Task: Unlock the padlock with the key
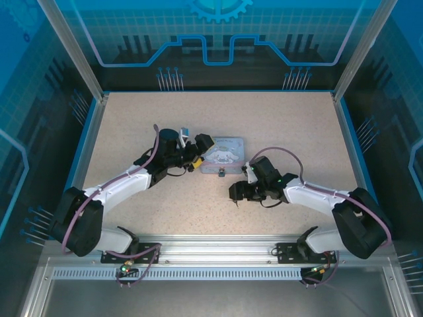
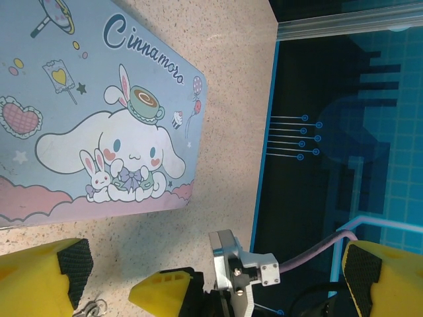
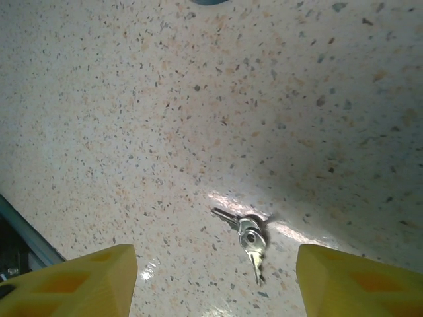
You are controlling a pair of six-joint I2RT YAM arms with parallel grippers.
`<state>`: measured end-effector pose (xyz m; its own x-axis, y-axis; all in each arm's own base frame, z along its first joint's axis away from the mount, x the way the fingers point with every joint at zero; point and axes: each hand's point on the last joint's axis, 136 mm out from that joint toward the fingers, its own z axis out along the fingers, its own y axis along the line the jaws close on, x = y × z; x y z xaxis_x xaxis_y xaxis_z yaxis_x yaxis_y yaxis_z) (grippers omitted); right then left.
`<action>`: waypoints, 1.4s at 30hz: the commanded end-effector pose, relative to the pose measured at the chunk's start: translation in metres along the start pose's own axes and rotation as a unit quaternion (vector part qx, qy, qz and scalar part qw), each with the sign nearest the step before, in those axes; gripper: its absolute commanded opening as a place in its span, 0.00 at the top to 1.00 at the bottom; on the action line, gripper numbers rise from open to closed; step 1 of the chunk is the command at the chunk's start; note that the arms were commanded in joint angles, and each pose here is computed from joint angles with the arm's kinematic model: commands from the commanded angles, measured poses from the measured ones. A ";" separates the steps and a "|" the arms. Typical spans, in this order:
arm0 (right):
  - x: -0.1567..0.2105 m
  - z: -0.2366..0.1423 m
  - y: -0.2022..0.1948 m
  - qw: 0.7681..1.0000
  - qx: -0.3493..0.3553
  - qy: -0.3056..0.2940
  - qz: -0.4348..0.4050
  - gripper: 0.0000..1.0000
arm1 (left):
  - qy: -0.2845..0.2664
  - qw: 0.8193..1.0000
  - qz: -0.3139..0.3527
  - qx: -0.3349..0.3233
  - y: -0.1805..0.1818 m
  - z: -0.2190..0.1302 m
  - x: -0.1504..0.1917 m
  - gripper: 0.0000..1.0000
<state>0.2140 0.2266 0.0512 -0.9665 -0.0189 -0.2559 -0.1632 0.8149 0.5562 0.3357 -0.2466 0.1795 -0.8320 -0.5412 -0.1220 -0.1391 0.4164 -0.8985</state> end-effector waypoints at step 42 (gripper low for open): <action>0.020 0.040 -0.023 0.938 0.262 0.124 -0.190 0.60 | -0.017 1.000 0.002 -0.011 0.004 -0.003 -0.009 0.01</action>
<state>0.2096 0.2293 0.0124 -0.8956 -0.4172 -0.1548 -0.4236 0.9058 0.0098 0.3375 -0.2406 0.1722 -0.8227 -0.5553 -0.1214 -0.1634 0.4356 -0.8852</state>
